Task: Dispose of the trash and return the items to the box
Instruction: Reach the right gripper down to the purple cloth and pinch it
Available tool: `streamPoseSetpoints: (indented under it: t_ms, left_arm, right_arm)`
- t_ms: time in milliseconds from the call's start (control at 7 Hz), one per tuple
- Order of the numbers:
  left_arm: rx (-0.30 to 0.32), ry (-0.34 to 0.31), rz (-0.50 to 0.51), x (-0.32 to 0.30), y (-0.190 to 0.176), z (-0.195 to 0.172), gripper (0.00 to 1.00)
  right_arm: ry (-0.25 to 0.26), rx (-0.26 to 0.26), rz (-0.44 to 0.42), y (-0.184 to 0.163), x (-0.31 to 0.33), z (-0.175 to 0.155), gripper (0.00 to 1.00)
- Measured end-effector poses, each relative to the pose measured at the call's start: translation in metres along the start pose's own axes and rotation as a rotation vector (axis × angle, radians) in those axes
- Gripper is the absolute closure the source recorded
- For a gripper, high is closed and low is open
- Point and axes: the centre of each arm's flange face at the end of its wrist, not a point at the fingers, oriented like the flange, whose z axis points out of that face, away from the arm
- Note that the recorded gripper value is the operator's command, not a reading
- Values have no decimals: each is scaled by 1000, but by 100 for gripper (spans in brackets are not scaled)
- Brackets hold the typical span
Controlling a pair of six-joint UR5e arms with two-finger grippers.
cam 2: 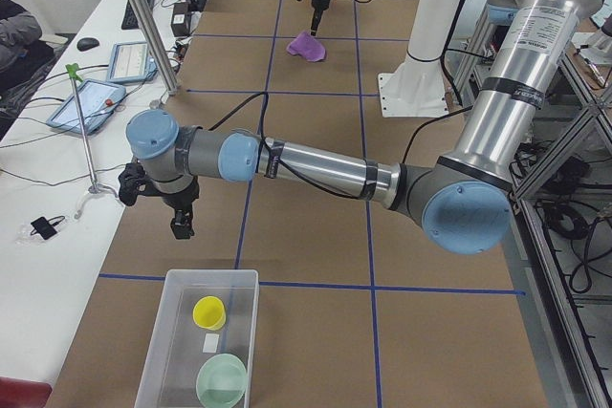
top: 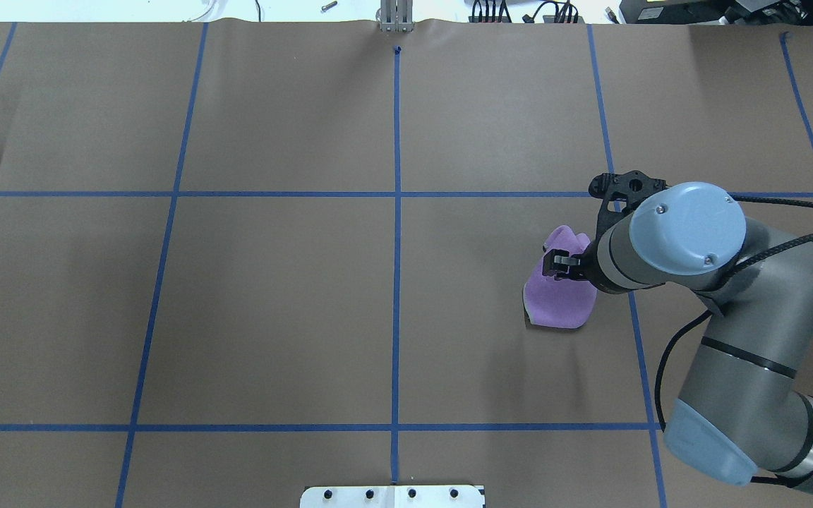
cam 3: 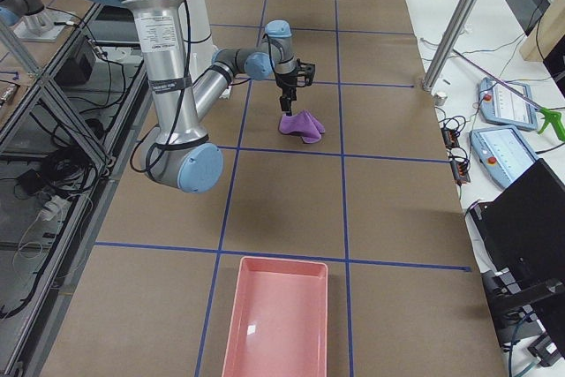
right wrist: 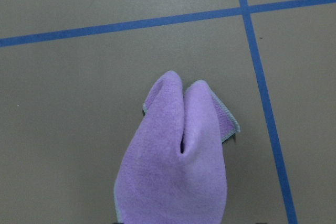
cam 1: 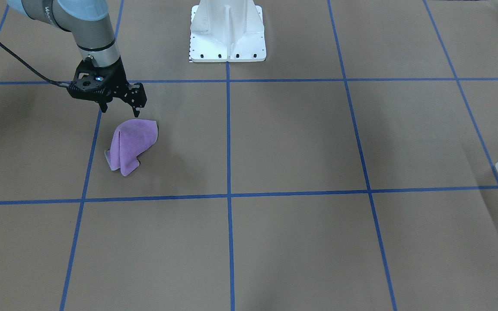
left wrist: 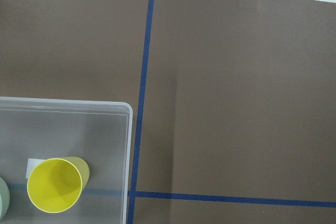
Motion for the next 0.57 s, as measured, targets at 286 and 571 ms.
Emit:
streamPoseSetpoints:
  t_ms: [286, 571]
  left_arm:
    - [-2, 0, 2, 0, 1, 2, 1]
    - [-3, 0, 3, 1, 1, 2, 1]
  right_arm:
    - [37, 35, 4, -8, -2, 16, 46]
    - [62, 62, 10, -19, 0, 25, 100]
